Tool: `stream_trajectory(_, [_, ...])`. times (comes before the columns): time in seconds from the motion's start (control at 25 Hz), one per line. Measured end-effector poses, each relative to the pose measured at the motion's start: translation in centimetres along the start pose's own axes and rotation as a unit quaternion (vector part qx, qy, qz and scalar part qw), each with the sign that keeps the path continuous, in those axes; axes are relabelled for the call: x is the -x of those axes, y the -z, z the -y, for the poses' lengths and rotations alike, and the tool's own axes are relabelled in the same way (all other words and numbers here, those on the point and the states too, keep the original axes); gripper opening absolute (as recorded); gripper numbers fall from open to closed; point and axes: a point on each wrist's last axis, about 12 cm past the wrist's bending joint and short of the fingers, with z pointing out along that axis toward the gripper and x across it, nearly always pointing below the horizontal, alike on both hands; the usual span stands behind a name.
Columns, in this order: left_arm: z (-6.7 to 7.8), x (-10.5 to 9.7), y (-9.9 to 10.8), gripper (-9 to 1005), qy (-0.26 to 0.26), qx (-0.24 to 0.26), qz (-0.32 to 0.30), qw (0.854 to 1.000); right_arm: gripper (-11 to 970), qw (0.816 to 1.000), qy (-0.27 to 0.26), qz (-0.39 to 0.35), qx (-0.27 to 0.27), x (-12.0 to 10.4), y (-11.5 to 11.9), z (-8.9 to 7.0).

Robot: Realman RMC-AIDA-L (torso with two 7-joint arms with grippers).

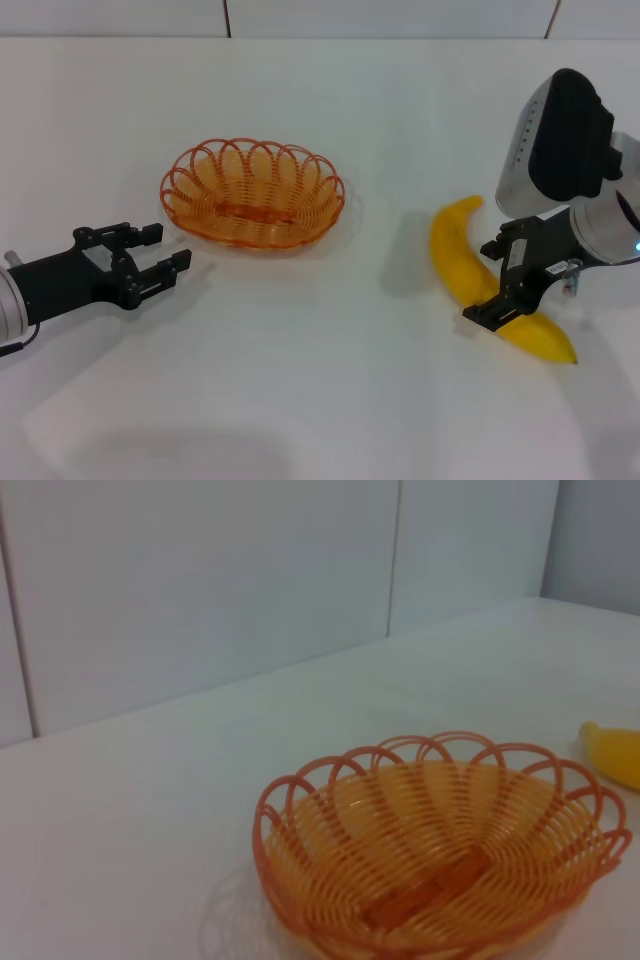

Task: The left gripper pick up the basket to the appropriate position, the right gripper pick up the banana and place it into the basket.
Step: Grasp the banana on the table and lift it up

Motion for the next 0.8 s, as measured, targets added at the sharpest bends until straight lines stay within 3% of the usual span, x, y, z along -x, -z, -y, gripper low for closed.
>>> stream_trajectory(0.8, [-0.04,0.11,-0.07,538,-0.001,0.000,0.001,1.000,888,1.000,-0.008,-0.003,0.003,0.04,-0.13,0.15])
